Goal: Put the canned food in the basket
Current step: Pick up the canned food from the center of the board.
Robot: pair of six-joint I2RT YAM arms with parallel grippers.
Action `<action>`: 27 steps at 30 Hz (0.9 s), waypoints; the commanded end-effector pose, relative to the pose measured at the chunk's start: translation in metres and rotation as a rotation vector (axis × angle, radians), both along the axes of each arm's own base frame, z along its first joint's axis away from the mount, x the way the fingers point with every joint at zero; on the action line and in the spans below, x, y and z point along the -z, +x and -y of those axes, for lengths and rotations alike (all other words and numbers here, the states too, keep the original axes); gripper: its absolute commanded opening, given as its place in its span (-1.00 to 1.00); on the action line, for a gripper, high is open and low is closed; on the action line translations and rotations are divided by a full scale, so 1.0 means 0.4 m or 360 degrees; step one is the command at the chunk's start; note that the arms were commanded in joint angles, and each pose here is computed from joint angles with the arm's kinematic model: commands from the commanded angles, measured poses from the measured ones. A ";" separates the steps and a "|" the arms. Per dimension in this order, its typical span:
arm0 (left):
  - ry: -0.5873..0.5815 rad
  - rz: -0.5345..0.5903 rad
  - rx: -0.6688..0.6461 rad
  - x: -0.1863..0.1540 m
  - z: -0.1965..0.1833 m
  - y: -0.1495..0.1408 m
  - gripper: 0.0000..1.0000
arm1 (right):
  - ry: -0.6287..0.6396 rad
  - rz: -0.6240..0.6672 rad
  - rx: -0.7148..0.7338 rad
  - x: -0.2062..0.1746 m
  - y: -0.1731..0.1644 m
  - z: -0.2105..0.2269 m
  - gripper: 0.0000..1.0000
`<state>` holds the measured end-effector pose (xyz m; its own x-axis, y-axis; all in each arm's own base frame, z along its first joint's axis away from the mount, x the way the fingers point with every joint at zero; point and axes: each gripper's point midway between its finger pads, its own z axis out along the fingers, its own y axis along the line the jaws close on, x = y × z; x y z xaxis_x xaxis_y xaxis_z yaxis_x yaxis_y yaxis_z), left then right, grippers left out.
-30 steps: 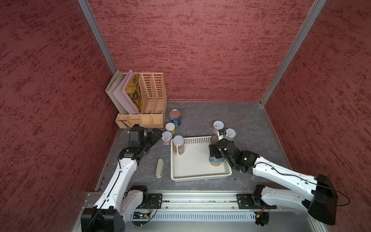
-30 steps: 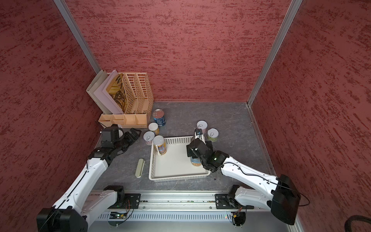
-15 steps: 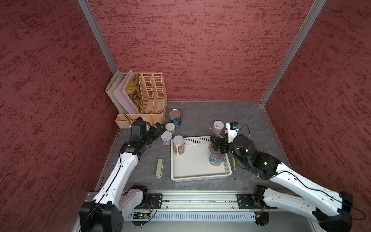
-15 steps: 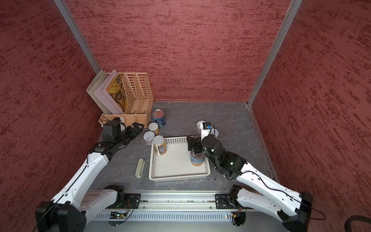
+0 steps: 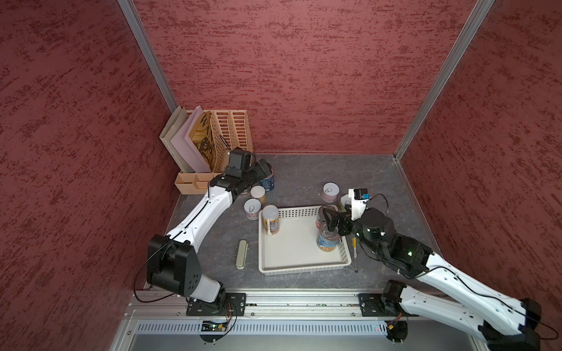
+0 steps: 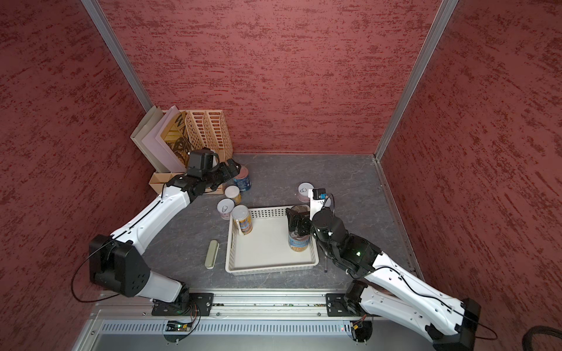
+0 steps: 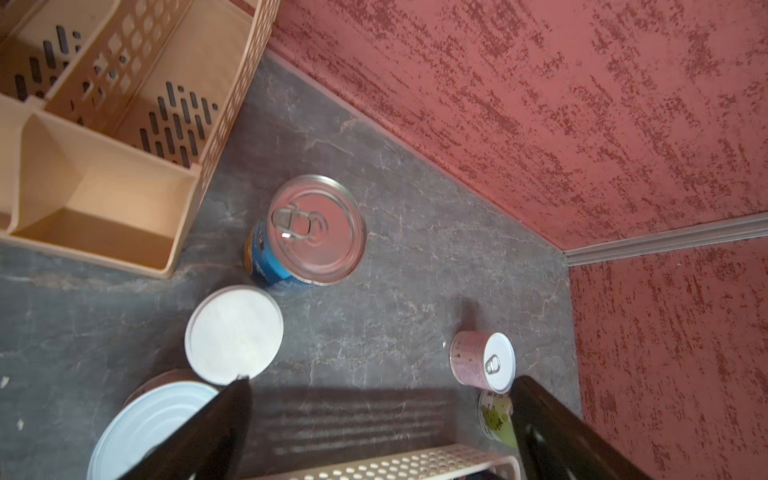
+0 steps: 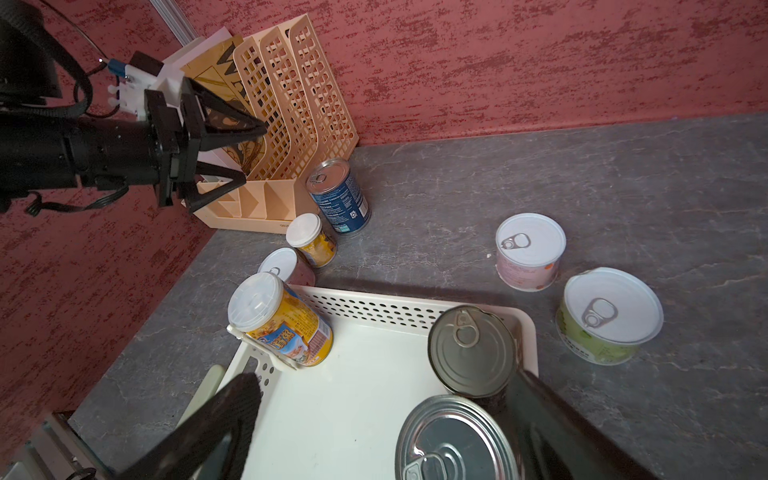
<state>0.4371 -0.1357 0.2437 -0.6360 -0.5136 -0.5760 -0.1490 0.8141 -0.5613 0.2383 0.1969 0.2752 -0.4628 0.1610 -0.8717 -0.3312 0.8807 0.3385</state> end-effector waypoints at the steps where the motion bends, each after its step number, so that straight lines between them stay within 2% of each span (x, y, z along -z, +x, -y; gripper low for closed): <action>1: 0.0126 0.0024 -0.0024 -0.033 -0.019 0.038 0.99 | 0.0017 0.0013 0.0039 -0.001 0.010 0.007 0.97; 9: 0.0239 0.0112 0.0065 -0.073 -0.005 0.107 0.99 | -0.0007 -0.0006 0.0036 0.016 0.017 -0.002 0.97; 19: 0.0438 0.0141 0.0148 -0.013 0.022 0.193 0.99 | -0.0017 -0.0014 0.0034 0.022 0.020 -0.006 0.97; 27: 0.0547 0.0018 0.0163 0.088 0.018 0.251 0.99 | -0.0023 -0.0026 0.0020 0.029 0.019 -0.012 0.97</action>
